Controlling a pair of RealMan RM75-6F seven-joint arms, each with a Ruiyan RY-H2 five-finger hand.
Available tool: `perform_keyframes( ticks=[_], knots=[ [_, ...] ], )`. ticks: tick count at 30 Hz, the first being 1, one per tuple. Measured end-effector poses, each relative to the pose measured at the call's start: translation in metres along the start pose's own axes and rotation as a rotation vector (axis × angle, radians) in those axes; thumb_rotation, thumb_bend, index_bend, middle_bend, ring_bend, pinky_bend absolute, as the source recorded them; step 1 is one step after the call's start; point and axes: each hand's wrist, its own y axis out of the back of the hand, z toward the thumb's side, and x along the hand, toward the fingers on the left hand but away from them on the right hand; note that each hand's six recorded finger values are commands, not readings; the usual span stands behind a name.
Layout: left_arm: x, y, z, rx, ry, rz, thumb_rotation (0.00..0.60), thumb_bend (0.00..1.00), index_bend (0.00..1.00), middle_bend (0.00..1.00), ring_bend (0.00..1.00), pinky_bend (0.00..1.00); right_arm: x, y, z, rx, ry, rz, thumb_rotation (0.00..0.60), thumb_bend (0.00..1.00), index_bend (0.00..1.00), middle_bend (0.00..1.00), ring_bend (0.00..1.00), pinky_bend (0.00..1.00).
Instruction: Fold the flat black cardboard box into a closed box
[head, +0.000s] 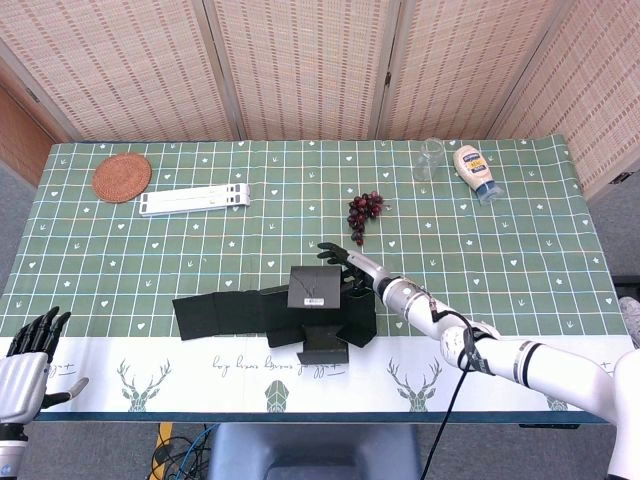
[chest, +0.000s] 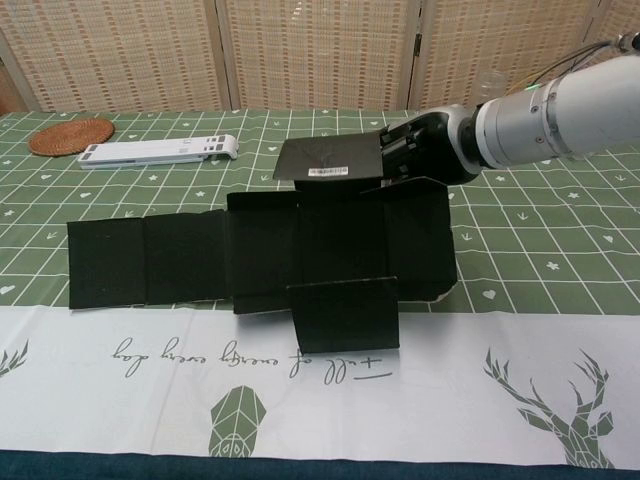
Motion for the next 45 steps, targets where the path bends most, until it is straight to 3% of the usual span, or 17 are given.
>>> perform_keyframes(
  ticks=[8,14,21,25,29,36,45],
  knots=[
    [0.001,-0.001,0.003,-0.001,-0.01,-0.004,0.6,0.14,0.0,0.0,0.0,0.08,0.006,0.007,-0.005,-0.004,0.024,-0.031,0.6,0.29,0.0,0.0,0.01,0.15],
    [0.002,0.002,0.002,0.003,-0.008,0.001,0.6,0.14,0.0,0.0,0.0,0.08,0.017,0.022,-0.005,0.093,0.064,-0.093,0.6,0.29,0.0,0.0,0.01,0.12],
    [0.004,0.004,0.005,0.005,-0.022,0.009,0.6,0.14,0.0,0.0,0.0,0.08,0.045,0.037,-0.011,0.354,0.105,-0.172,0.6,0.3,0.0,0.02,0.01,0.13],
    [0.006,0.003,0.008,0.008,-0.031,0.006,0.6,0.14,0.0,0.0,0.0,0.08,0.069,0.042,-0.025,0.5,0.09,-0.196,0.6,0.31,0.0,0.07,0.02,0.13],
    [0.008,0.002,0.012,0.01,-0.04,0.004,0.6,0.14,0.0,0.0,0.0,0.08,0.089,0.041,-0.039,0.575,0.07,-0.192,0.6,0.31,0.0,0.11,0.04,0.13],
    [0.009,0.001,0.017,0.016,-0.052,0.001,0.6,0.14,0.0,0.0,0.0,0.08,0.11,0.026,-0.049,0.697,0.118,-0.199,0.6,0.3,0.0,0.15,0.06,0.13],
    [0.007,0.002,0.019,0.02,-0.053,-0.001,0.6,0.14,0.0,0.0,0.0,0.08,0.106,-0.006,-0.061,0.861,0.171,-0.182,0.6,0.2,0.0,0.14,0.06,0.13]
  ],
)
